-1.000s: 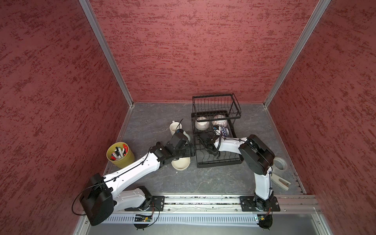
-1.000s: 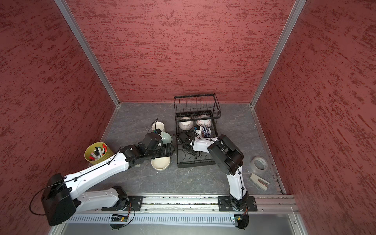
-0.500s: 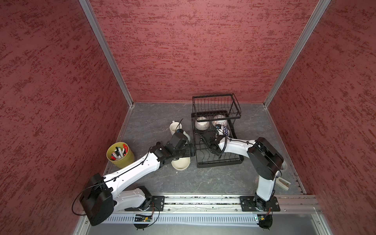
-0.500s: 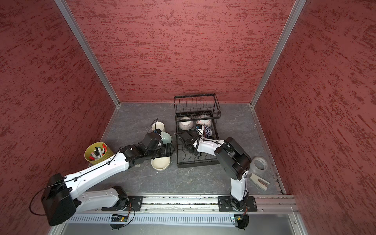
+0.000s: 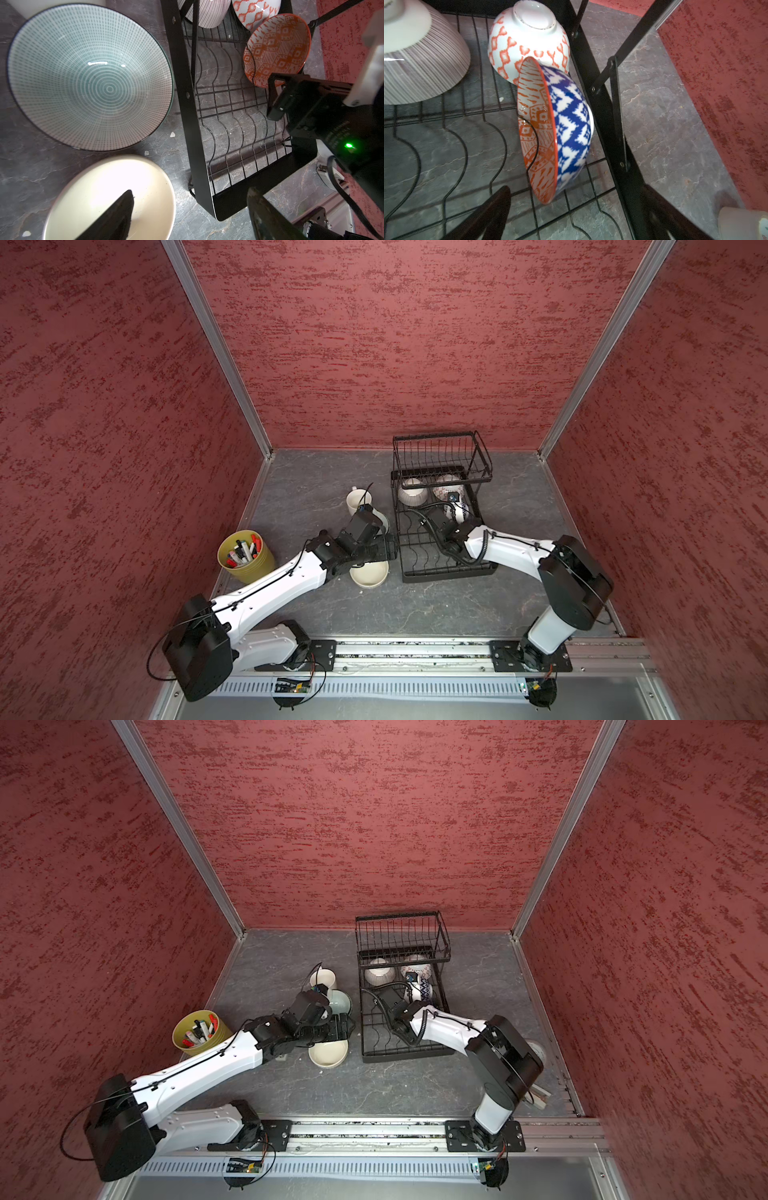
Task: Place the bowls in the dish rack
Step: 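Open the right gripper and withdraw it while the left moves over the cream bowl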
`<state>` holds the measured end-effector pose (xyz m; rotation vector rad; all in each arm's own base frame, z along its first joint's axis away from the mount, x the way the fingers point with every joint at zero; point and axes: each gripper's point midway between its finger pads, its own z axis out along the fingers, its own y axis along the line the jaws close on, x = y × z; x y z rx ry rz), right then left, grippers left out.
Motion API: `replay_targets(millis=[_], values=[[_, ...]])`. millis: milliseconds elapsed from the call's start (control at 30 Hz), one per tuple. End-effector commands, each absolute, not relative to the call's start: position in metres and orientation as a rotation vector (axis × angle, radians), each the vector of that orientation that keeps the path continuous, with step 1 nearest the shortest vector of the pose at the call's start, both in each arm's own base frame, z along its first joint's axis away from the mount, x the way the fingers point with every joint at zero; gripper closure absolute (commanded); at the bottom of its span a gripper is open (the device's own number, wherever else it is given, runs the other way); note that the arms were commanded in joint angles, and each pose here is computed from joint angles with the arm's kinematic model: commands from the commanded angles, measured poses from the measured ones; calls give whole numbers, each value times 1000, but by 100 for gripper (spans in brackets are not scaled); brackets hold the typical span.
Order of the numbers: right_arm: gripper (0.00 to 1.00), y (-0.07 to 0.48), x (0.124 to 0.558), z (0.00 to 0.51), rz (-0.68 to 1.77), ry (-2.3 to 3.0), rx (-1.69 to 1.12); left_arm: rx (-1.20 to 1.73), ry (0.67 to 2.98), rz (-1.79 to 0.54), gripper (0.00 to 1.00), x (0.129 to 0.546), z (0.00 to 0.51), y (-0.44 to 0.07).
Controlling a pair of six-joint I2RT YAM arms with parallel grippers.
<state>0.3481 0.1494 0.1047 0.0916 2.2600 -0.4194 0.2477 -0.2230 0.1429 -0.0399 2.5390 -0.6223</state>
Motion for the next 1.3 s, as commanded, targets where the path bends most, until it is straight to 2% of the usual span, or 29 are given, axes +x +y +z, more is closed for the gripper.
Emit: replay_targets(millis=[0, 400, 600, 867, 1000, 1133, 1267], values=[[2, 164, 349, 115, -286, 2253, 58, -60, 2538, -587, 15, 251, 146, -217], [3, 182, 324, 132, -19, 2289, -79, -114, 2578, -481, 14, 243, 150, -196], [1, 180, 311, 151, 91, 2247, -78, -154, 2583, -444, 1, 237, 150, -183], [1, 171, 301, 162, 96, 2256, -64, -161, 2658, -371, 0, 227, 138, -173], [1, 174, 293, 177, 210, 2205, -52, -155, 2719, -319, 1, 219, 126, -167], [9, 175, 284, 195, 302, 2162, -60, -155, 2780, -253, 4, 210, 113, -160], [12, 176, 276, 205, 347, 2171, -75, -164, 2834, -205, 8, 202, 99, -155]])
